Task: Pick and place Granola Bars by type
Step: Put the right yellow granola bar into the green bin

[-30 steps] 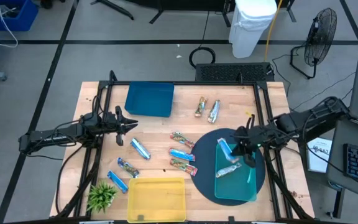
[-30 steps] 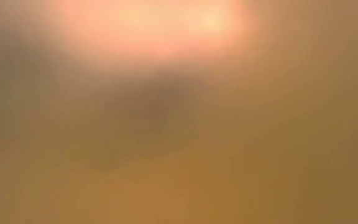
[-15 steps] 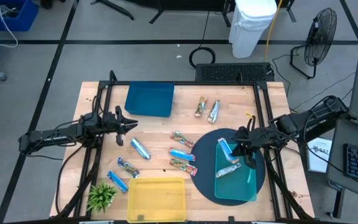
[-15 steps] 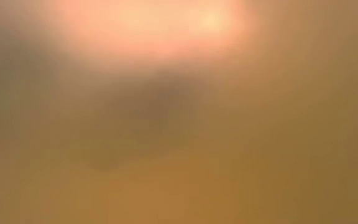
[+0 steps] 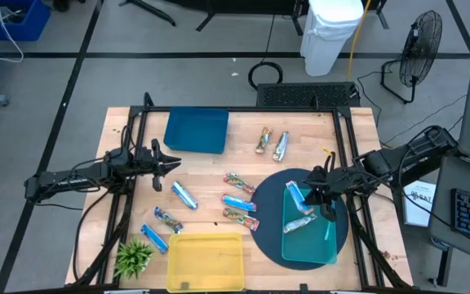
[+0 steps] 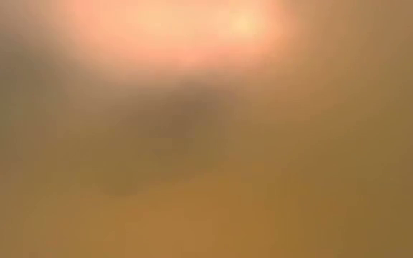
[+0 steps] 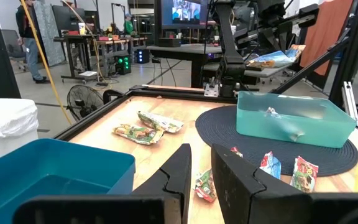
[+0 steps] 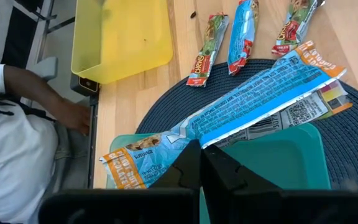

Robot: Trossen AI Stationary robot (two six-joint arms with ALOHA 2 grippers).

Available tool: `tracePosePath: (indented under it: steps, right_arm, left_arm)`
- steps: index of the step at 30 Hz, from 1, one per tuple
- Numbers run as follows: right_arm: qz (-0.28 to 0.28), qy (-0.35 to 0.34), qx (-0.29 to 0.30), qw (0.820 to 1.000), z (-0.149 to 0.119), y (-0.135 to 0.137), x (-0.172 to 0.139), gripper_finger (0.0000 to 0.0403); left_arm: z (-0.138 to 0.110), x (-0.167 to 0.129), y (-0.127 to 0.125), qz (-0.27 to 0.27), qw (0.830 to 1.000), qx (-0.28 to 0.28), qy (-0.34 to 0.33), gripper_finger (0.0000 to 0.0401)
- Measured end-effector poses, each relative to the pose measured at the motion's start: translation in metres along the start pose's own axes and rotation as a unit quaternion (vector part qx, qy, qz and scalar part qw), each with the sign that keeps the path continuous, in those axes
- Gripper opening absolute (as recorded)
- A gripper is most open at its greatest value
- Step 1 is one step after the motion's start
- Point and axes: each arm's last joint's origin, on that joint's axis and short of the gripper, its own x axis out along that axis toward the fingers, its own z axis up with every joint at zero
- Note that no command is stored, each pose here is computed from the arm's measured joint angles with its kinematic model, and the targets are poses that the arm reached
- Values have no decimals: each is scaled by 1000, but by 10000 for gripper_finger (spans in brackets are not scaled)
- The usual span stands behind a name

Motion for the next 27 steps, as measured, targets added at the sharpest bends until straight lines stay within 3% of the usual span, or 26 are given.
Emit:
tracePosePath:
  steps: [10, 15, 18, 27]
  right_arm:
    - [6, 22, 3, 1000, -8, -1, 7, 0]
    - [36, 57, 48, 997, -23, 8, 32, 0]
    - [54, 69, 33, 996, -29, 20, 49, 0]
    - [-4, 136, 32, 990, -49, 30, 87, 0]
  left_arm:
    - [0, 0, 0, 0, 1000, 0, 0, 70]
    - [0, 0, 0, 0, 1000, 0, 0, 70]
    - [0, 0, 0, 0, 1000, 0, 0, 70]
    - [0, 0, 0, 0, 1000, 0, 0, 70]
